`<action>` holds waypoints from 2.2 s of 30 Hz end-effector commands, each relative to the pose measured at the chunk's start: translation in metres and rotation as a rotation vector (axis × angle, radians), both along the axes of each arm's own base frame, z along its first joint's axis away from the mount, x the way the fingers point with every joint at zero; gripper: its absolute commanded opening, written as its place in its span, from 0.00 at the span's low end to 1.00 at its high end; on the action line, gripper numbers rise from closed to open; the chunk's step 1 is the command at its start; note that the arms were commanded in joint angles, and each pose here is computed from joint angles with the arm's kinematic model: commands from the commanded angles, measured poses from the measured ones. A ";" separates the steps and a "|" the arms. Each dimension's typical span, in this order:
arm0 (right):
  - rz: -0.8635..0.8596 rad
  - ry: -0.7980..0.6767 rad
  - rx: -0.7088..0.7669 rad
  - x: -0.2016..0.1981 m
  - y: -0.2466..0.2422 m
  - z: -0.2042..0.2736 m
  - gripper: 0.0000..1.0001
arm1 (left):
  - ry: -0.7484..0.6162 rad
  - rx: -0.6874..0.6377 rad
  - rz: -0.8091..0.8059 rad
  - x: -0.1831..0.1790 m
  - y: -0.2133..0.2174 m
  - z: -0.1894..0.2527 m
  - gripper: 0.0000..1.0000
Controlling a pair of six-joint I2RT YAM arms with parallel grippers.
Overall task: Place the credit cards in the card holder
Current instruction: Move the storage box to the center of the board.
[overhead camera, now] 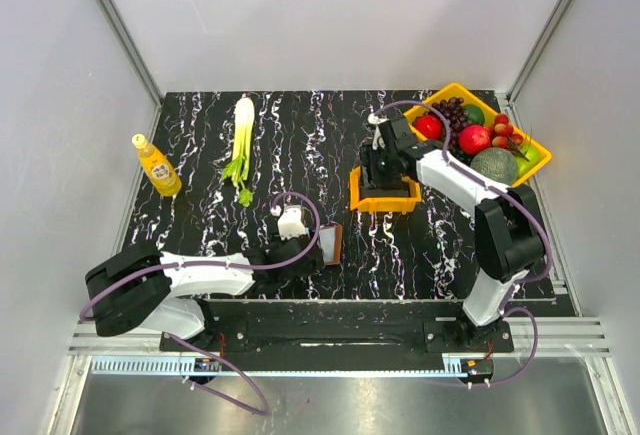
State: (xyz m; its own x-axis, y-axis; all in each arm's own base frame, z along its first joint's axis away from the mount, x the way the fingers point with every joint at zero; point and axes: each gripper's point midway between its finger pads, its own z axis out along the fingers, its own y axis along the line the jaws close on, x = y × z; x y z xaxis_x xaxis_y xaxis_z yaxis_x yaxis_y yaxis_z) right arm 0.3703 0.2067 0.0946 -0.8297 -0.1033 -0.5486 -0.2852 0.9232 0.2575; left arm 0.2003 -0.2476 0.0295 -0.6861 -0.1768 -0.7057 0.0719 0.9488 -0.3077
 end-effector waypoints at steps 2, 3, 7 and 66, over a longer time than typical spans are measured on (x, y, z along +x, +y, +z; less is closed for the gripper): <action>0.001 0.001 -0.045 0.008 0.018 -0.007 0.57 | 0.021 0.054 -0.008 -0.006 0.012 -0.009 0.68; 0.009 0.014 -0.031 0.004 0.021 -0.010 0.57 | 0.020 0.057 -0.010 -0.006 0.013 -0.009 0.68; 0.079 -0.004 0.055 -0.013 0.040 -0.005 0.57 | 0.016 0.054 -0.005 -0.005 0.014 -0.009 0.68; 0.060 0.035 -0.023 -0.033 0.015 -0.045 0.36 | 0.007 -0.030 -0.116 0.029 -0.045 -0.003 0.68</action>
State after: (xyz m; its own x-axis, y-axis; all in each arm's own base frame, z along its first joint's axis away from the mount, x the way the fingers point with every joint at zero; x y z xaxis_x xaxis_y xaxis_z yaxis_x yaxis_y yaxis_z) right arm 0.3304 0.2090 0.0334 -0.8611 -0.1940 -0.4699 -0.3118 0.9316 0.1869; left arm 0.2286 -0.2802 0.0306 -0.6809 -0.1397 -0.7189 0.1442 0.9369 -0.3186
